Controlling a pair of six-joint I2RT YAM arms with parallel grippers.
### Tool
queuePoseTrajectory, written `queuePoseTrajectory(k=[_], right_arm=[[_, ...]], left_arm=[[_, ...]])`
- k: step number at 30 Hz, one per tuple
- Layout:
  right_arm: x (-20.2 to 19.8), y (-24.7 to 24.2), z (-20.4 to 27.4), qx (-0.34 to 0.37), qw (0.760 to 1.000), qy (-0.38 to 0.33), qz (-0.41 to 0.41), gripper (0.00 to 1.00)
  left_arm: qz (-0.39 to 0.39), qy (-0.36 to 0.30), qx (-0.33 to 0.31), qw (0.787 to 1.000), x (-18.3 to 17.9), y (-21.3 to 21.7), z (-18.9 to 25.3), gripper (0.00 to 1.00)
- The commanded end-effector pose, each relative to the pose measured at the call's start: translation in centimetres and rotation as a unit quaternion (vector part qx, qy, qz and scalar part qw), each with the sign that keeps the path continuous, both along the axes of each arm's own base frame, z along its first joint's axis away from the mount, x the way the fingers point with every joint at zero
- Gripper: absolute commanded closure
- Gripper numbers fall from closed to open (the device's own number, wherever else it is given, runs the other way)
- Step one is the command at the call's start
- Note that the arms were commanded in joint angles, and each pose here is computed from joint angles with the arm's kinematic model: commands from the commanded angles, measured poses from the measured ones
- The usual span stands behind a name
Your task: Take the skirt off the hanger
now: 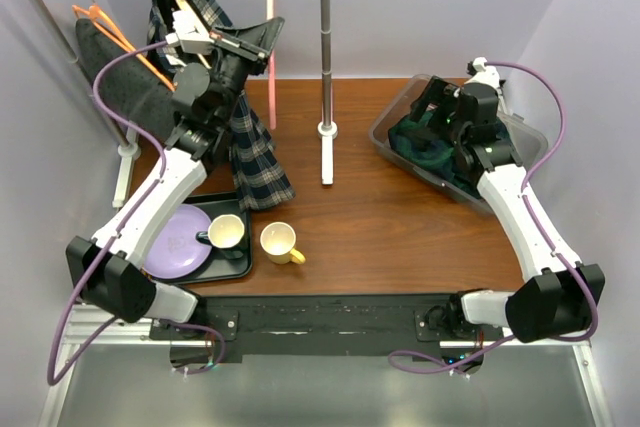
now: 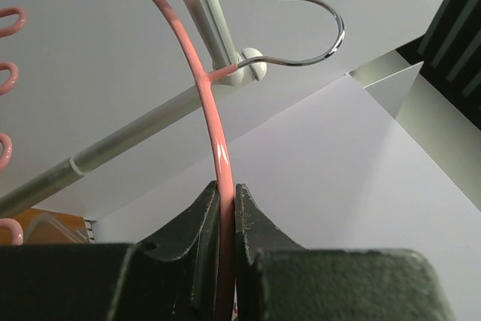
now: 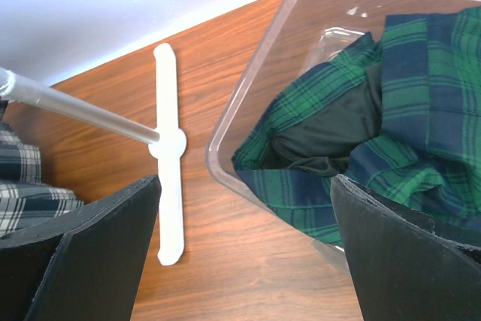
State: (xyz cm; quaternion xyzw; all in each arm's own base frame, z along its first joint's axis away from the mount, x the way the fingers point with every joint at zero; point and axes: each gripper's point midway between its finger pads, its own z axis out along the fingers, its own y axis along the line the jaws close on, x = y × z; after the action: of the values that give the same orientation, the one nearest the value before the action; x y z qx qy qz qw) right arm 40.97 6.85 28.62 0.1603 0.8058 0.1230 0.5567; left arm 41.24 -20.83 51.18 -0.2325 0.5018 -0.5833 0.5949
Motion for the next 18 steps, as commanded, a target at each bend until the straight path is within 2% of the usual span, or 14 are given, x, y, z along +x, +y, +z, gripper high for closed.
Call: queuePoseTrajectory(k=[1, 7, 13, 16, 17, 18], right_arm=[[-0.1, 0.9, 1.5, 0.019, 0.999, -0.03, 0.016, 0.01], [-0.2, 1.1, 1.5, 0.021, 0.999, -0.03, 0.022, 0.01], [-0.4, 1.3, 1.7, 0.023, 0.999, -0.035, 0.026, 0.01], [-0.4, 1.4, 1.9, 0.023, 0.999, -0.037, 0.029, 0.01], [-0.6, 1.4, 1.9, 0.023, 0.999, -0.037, 0.03, 0.01], [-0.6, 1.5, 2.1, 0.023, 0.998, -0.039, 0.032, 0.01]], left_arm=[[0.018, -0.094, -0.023, 0.995, -0.8, 0.7, 5.9, 1.0], [0.006, -0.073, -0.021, 0.997, 1.7, -0.7, 4.2, 1.0], [0.028, -0.047, -0.017, 0.998, 3.5, -0.5, 1.6, 1.0], [0.023, -0.051, 0.001, 0.998, 3.2, -0.8, 1.1, 0.76], [0.023, -0.052, 0.006, 0.998, 3.0, -0.8, 1.1, 0.62], [0.022, -0.055, 0.02, 0.998, 2.8, -0.9, 0.9, 0.56]])
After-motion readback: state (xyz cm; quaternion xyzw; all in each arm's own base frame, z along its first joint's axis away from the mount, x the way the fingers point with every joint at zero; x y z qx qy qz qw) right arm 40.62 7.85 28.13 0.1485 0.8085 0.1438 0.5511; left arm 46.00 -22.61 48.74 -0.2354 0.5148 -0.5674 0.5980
